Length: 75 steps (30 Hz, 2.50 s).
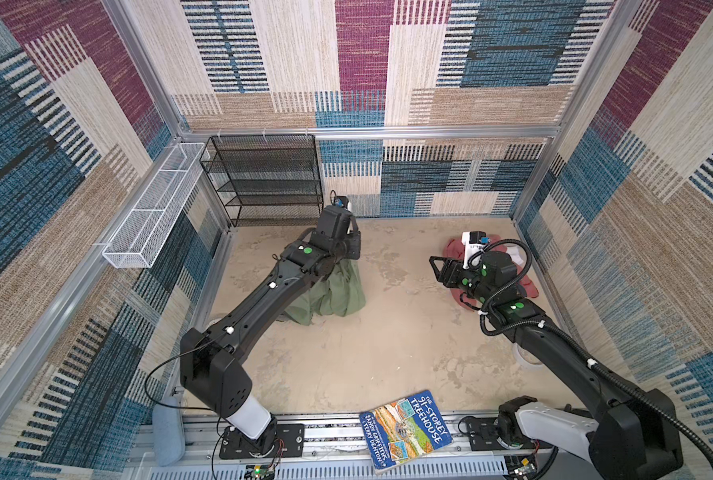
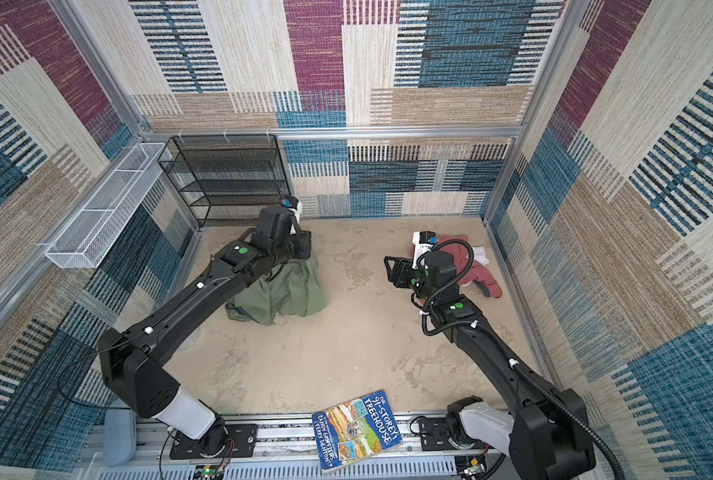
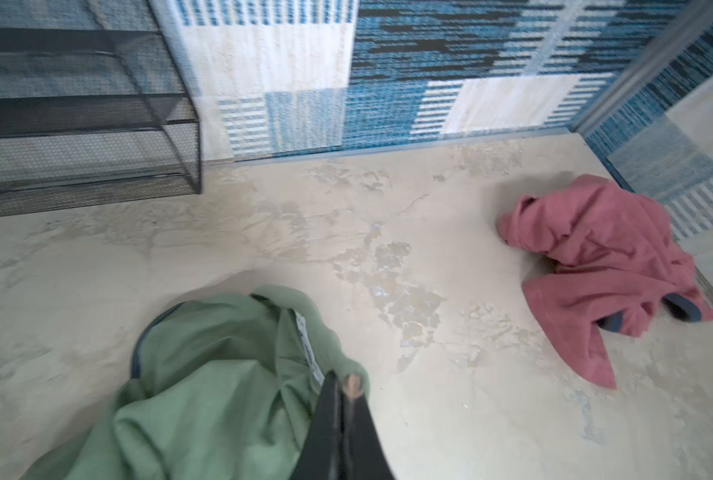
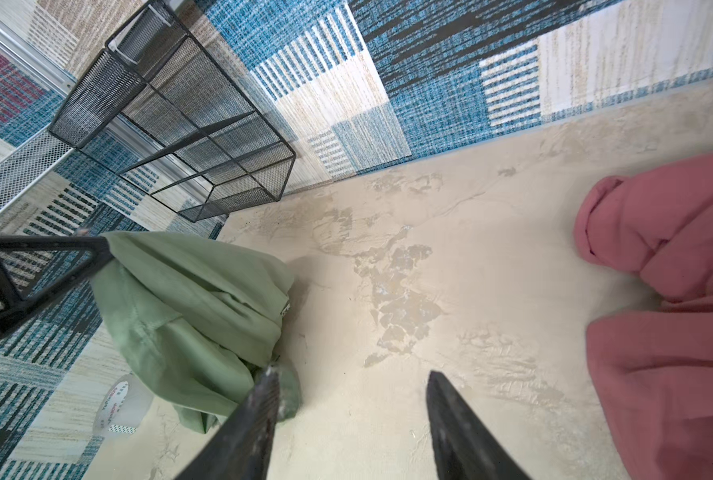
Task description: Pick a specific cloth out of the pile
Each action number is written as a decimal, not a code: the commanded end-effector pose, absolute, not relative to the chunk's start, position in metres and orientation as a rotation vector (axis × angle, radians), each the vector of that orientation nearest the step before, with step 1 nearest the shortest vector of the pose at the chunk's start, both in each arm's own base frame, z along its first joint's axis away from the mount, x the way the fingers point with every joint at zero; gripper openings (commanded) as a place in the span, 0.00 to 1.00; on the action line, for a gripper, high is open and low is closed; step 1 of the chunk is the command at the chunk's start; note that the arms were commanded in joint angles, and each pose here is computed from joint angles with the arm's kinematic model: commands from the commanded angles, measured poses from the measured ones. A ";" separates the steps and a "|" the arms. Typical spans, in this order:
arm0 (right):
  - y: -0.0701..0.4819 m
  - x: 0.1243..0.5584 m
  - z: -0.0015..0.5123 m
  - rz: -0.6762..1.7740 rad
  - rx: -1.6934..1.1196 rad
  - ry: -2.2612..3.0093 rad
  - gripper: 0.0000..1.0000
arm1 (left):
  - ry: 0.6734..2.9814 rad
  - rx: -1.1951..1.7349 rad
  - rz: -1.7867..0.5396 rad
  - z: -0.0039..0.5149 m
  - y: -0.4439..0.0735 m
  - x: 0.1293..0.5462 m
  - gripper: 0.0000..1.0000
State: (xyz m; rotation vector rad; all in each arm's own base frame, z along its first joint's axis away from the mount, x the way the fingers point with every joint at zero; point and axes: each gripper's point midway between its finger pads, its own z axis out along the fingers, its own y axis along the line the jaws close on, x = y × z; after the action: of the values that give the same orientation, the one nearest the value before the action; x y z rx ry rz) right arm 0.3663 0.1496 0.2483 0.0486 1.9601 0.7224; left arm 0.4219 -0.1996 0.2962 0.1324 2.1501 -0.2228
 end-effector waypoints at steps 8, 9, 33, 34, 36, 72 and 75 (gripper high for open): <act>0.167 0.376 0.265 0.800 -0.022 1.914 0.59 | 2.124 -0.080 -0.093 0.308 -0.102 0.399 0.00; 0.169 0.377 0.265 0.805 -0.027 1.914 0.58 | 2.128 -0.096 -0.078 0.306 -0.095 0.397 0.00; 0.249 0.372 0.262 0.853 -0.259 1.941 0.58 | 2.266 -0.416 0.100 0.212 0.010 0.384 0.00; 0.252 0.371 0.260 0.857 -0.266 1.944 0.58 | 2.271 -0.421 0.102 0.208 0.012 0.387 0.00; 0.259 0.366 0.257 0.878 -0.292 1.945 0.58 | 2.290 -0.438 0.114 0.196 0.016 0.389 0.00; 0.362 0.321 0.174 0.851 -0.550 2.082 0.56 | 2.386 -0.572 0.132 0.108 0.044 0.403 0.19; 0.371 0.317 0.169 0.838 -0.576 2.083 0.56 | 2.370 -0.570 0.118 0.115 0.043 0.402 0.26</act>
State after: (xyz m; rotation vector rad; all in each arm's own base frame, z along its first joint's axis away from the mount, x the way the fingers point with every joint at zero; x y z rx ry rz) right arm 0.3134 0.3645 0.1639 -0.5681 2.1245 0.8619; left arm 0.4001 0.0464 0.1073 -0.5627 2.3948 0.1594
